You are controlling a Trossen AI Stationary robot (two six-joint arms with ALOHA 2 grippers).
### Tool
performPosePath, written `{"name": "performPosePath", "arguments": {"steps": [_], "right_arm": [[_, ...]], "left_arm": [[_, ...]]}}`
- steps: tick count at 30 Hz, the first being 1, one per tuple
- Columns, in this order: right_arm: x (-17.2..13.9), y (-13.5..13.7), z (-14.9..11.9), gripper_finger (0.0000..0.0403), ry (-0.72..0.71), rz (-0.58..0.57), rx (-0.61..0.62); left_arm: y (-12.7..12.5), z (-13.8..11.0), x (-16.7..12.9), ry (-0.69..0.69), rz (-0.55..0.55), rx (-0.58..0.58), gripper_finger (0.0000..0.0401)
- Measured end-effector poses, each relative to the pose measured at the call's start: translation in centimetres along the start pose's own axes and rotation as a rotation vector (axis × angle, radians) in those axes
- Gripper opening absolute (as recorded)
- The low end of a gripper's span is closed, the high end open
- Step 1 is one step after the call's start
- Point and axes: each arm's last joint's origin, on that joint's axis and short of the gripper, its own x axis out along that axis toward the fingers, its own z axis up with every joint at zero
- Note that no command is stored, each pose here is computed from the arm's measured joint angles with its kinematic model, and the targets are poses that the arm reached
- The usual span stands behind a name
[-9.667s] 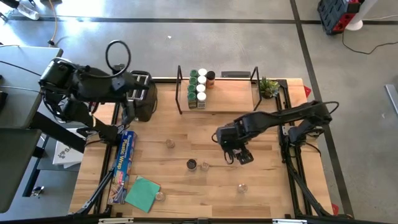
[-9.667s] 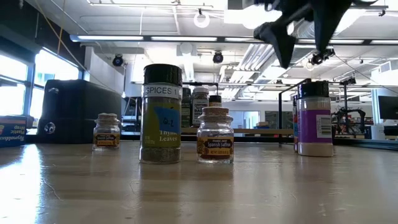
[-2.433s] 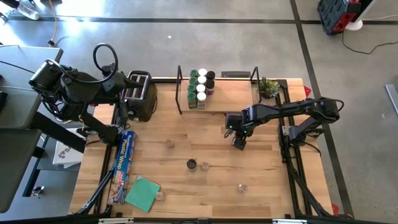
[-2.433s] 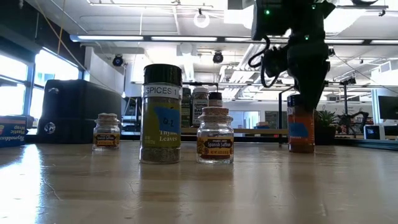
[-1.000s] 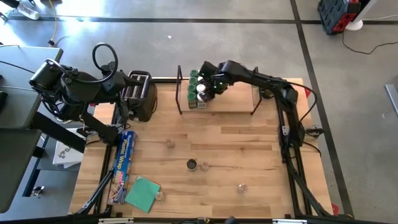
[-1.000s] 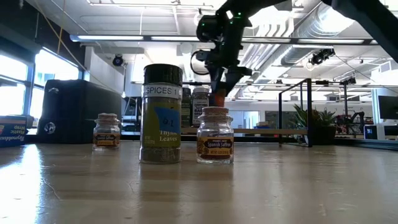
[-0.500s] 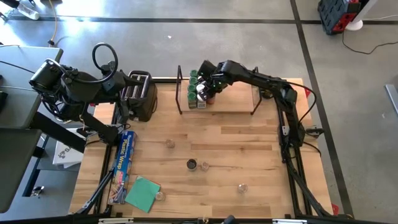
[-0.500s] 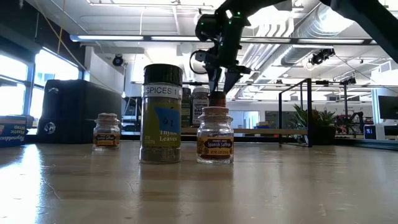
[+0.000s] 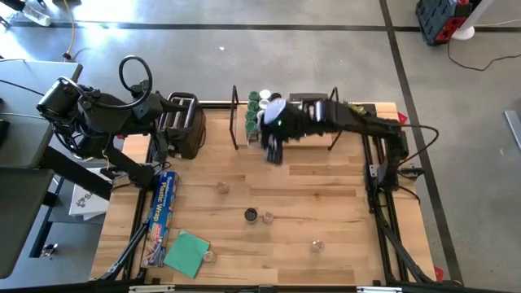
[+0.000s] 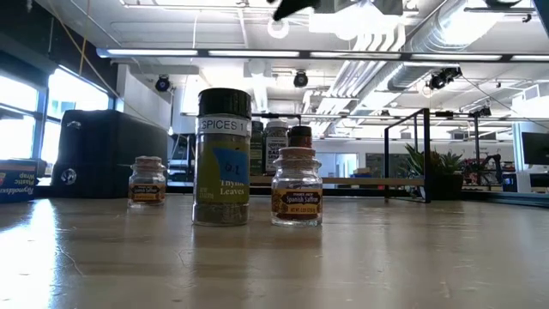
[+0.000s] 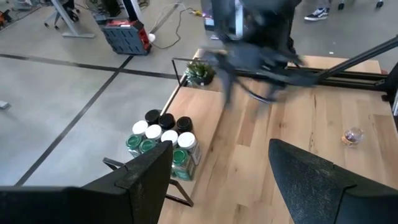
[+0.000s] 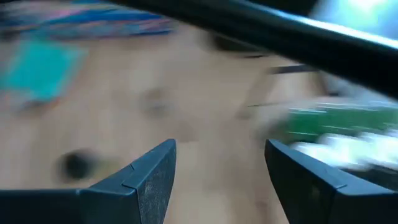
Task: Shelf spices
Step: Put the black seasoning bottle on the shelf aligned with the other black seasoning bottles
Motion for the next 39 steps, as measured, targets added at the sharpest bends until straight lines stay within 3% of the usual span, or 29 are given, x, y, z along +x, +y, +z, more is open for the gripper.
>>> {"name": "performPosePath", "arguments": {"steps": [4, 7, 14, 24, 29, 33, 39], "right_arm": [[2.1, 5.2, -0.8, 0.0241, 0.040, 0.343, -0.155], [4.0, 8.9, -1.8, 0.0241, 0.054, 0.460, -0.241], [9.4, 13.0, -3.7, 0.0244, 0.064, 0.524, -0.343], [15.6, 14.0, -5.9, 0.0315, 0.191, 0.517, -0.358], [17.8, 14.4, -7.1, 0.0320, 0.253, 0.495, -0.364], [17.9, 13.7, -6.9, 0.0302, 0.240, 0.494, -0.389], [18.3, 12.5, -6.6, 0.0230, 0.218, 0.500, -0.430]], "left_arm": [[0.1, 0.0, -0.1, -0.002, -0.004, -0.008, 0.0262], [0.1, -0.1, -0.2, 0.000, -0.018, -0.006, 0.0262], [0.1, -0.1, -0.2, 0.002, -0.027, -0.021, 0.0262], [0.0, -0.1, -0.2, 0.016, -0.073, -0.072, 0.0262], [0.0, -0.1, -0.2, 0.018, -0.074, -0.107, 0.0262], [0.0, -0.1, -0.2, 0.019, -0.074, -0.119, 0.0262], [-0.1, -0.1, -0.2, 0.019, -0.074, -0.128, 0.0262]]}}
